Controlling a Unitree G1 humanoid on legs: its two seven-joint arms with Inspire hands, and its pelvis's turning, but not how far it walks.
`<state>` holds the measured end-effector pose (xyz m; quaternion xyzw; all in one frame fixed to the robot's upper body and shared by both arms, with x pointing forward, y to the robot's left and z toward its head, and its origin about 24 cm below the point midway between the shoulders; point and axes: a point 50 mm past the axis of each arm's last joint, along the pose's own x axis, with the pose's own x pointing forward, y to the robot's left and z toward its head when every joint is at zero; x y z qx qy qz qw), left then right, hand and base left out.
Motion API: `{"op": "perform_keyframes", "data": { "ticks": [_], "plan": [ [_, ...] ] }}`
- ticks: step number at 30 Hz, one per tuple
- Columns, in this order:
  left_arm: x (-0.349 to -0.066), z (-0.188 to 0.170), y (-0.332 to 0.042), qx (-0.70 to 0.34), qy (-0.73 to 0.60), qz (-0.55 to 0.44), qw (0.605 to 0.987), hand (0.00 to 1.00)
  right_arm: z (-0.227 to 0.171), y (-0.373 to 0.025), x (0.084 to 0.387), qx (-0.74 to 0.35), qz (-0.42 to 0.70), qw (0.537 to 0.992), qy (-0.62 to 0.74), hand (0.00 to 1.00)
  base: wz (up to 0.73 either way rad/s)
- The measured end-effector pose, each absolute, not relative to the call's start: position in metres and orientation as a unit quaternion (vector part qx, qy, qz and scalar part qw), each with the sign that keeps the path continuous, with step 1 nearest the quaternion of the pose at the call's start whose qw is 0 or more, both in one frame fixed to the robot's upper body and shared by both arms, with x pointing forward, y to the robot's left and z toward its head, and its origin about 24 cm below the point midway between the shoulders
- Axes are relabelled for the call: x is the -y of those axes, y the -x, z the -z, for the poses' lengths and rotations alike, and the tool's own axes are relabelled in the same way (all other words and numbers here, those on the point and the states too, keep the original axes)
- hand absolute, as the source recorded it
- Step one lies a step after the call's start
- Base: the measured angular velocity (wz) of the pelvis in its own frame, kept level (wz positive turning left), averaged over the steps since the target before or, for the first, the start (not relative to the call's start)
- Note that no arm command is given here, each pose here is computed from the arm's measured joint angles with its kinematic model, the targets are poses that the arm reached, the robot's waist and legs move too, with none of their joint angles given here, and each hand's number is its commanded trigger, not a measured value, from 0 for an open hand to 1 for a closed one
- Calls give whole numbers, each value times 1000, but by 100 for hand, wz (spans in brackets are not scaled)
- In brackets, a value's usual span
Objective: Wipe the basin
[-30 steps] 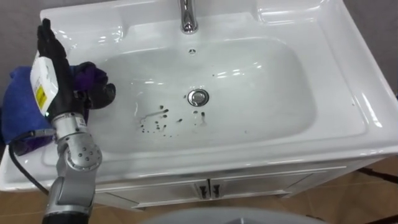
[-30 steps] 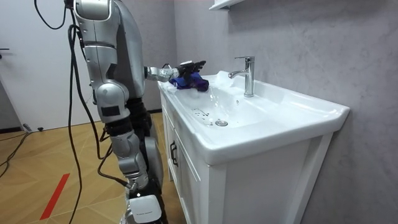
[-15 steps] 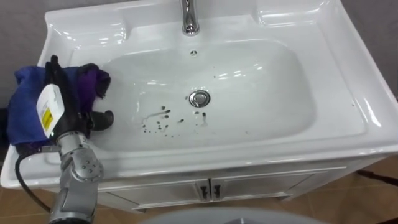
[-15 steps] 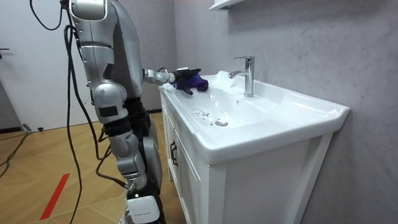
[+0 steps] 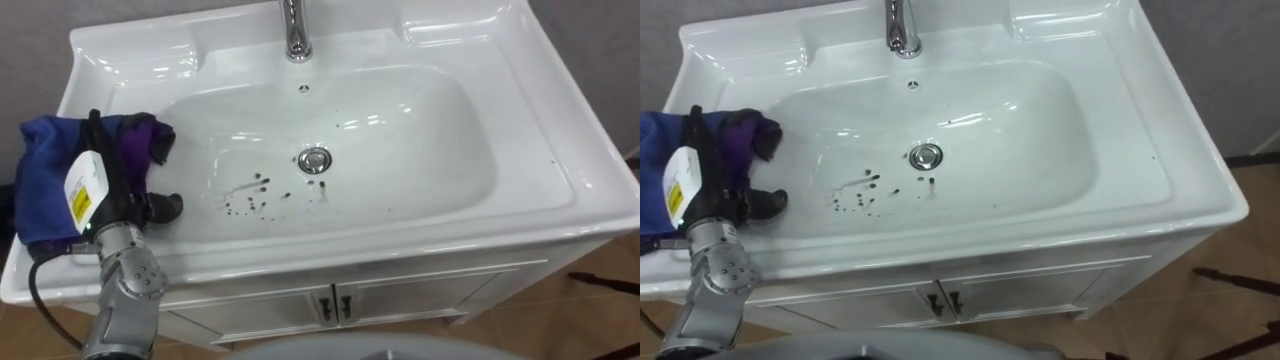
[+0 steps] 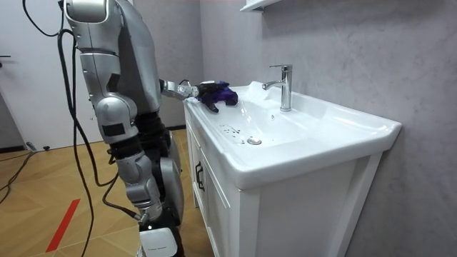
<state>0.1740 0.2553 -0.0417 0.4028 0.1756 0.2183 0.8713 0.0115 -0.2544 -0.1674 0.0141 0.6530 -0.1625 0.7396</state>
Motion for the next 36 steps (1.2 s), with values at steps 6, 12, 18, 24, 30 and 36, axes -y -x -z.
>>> {"op": "perform_keyframes", "data": {
  "ticks": [6,12,18,24,30,36],
  "plan": [
    [-256,36,-176,-158,-415,-237,864,0,167,-10,254,-655,167,737,-11,0,0],
    [-258,31,-176,-137,-423,-269,854,0,167,-7,255,-660,177,730,-2,0,0],
    [-260,20,-178,-100,-422,-305,848,0,167,-4,255,-663,178,727,3,0,0],
    [-262,18,-177,-94,-423,-323,841,0,167,-4,256,-665,180,725,6,0,0],
    [-264,26,-172,-111,-427,-320,839,0,167,-4,255,-667,179,724,6,0,0],
    [-265,37,-167,-140,-429,-299,841,0,167,-5,257,-666,177,725,8,0,0]
  ]
}}
